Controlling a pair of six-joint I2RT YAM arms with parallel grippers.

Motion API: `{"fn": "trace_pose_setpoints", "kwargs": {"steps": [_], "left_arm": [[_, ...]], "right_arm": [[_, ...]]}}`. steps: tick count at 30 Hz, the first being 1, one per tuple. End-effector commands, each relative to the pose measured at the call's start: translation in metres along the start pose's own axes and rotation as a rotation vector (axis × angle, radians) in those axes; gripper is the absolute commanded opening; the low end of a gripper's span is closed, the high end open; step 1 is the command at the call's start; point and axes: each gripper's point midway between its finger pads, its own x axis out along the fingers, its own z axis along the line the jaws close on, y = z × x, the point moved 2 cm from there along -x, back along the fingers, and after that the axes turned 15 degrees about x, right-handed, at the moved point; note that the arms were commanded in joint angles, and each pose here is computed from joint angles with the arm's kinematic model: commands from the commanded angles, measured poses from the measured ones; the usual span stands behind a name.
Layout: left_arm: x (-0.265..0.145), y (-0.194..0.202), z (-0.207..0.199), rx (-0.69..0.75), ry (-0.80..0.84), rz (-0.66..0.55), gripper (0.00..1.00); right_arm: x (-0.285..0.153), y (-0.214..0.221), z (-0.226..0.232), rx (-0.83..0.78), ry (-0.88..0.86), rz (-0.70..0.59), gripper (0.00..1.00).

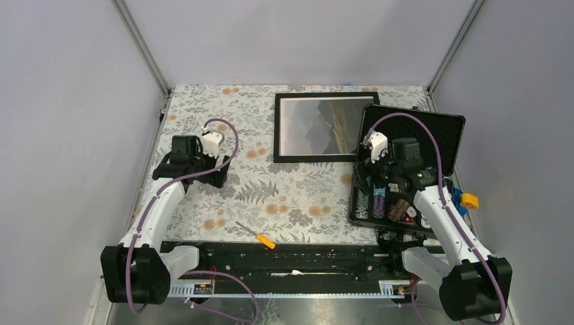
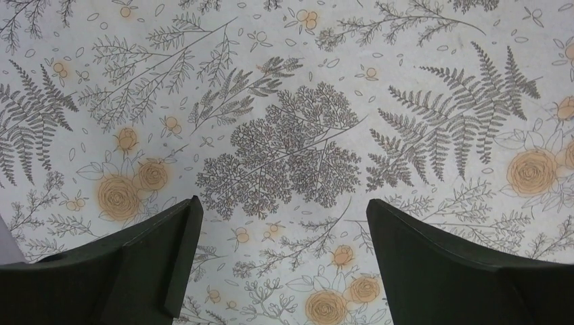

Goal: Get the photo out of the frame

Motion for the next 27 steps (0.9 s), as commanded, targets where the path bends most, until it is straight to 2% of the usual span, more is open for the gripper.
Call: {"fn": "trace_pose_setpoints", "kwargs": {"steps": [1, 4, 8, 12, 16, 21, 27], "left_arm": [[0.006, -0.028, 0.013, -0.006, -0.037, -0.071, 0.99], [0.014, -0.054, 0.019, -0.022, -0.028, -0.103, 0.99], [0.031, -0.106, 0.032, -0.108, -0.107, -0.175, 0.99], [0.06, -0.153, 0.018, -0.1, -0.139, -0.206, 0.99], [0.091, -0.19, 0.008, -0.157, -0.144, -0.224, 0.99], [0.146, -0.213, -0.007, -0.244, -0.125, -0.204, 0.99], [0.189, -0.221, -0.022, -0.313, -0.091, -0.194, 0.99]], "right_arm": [[0.001, -0.007, 0.009, 0.011, -0.045, -0.034, 1.0], [0.002, -0.011, 0.014, 0.01, -0.074, -0.026, 1.0], [-0.002, -0.019, 0.018, 0.013, -0.097, -0.033, 1.0], [-0.001, -0.019, 0.015, 0.023, -0.074, -0.027, 1.0], [0.003, -0.019, 0.011, 0.076, -0.041, -0.054, 1.0], [-0.006, -0.027, 0.012, 0.071, -0.024, -0.158, 1.0], [-0.003, -0.024, 0.008, 0.076, -0.009, -0.151, 1.0]]}}
